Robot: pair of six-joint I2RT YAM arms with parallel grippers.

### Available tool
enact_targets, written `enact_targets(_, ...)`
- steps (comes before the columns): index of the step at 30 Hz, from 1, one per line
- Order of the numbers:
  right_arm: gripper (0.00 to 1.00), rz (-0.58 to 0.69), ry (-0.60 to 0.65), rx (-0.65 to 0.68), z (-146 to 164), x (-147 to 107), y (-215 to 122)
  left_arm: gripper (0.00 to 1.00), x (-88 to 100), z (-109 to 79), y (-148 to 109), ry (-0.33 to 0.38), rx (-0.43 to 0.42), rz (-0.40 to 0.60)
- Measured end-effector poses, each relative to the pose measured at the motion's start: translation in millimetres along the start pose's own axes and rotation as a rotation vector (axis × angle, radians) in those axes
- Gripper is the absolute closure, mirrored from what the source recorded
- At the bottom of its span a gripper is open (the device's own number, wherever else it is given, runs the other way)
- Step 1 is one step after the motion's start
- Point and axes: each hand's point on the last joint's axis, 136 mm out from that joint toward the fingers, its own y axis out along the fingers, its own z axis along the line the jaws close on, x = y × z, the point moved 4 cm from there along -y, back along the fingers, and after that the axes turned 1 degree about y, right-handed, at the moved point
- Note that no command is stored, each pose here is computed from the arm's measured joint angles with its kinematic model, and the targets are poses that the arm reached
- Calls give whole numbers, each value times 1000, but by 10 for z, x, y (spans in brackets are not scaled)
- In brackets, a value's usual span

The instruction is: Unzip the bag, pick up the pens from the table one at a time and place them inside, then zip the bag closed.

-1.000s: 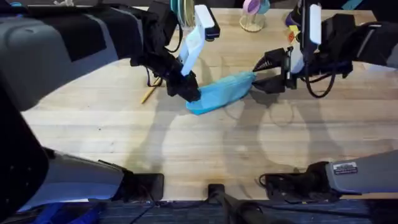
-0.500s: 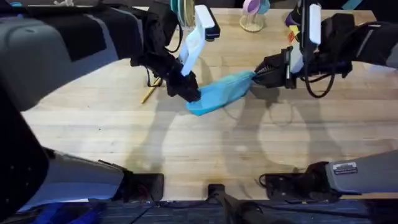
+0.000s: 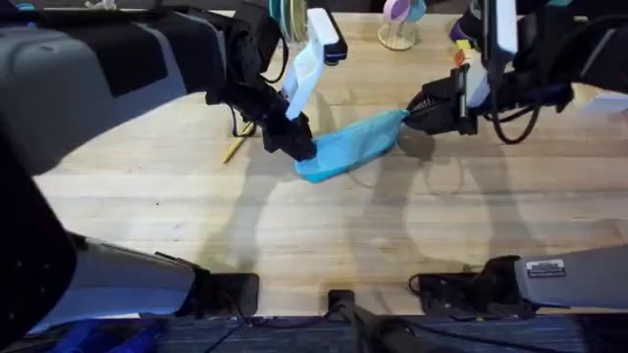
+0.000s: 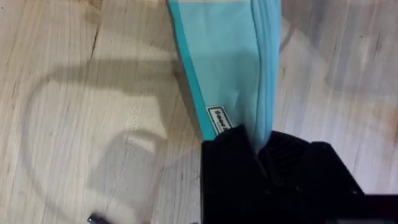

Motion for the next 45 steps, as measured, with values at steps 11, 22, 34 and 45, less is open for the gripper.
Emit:
enact_targets(11,969,24,-75,-15,7,248,-91,956,-4,-10,1,-2,-4,2)
enact_targets(22,969,-4,-211,56,116,623,163,956,-73,-22,0,-18,-1,46)
enact_targets(34,969,-34,-403,54,201,1131,461,956,-171,-19,-14,-45,10,98)
enact_targets(45,969,-97,-415,49,229,1374,539,957,-202,-15,-22,-52,15,115)
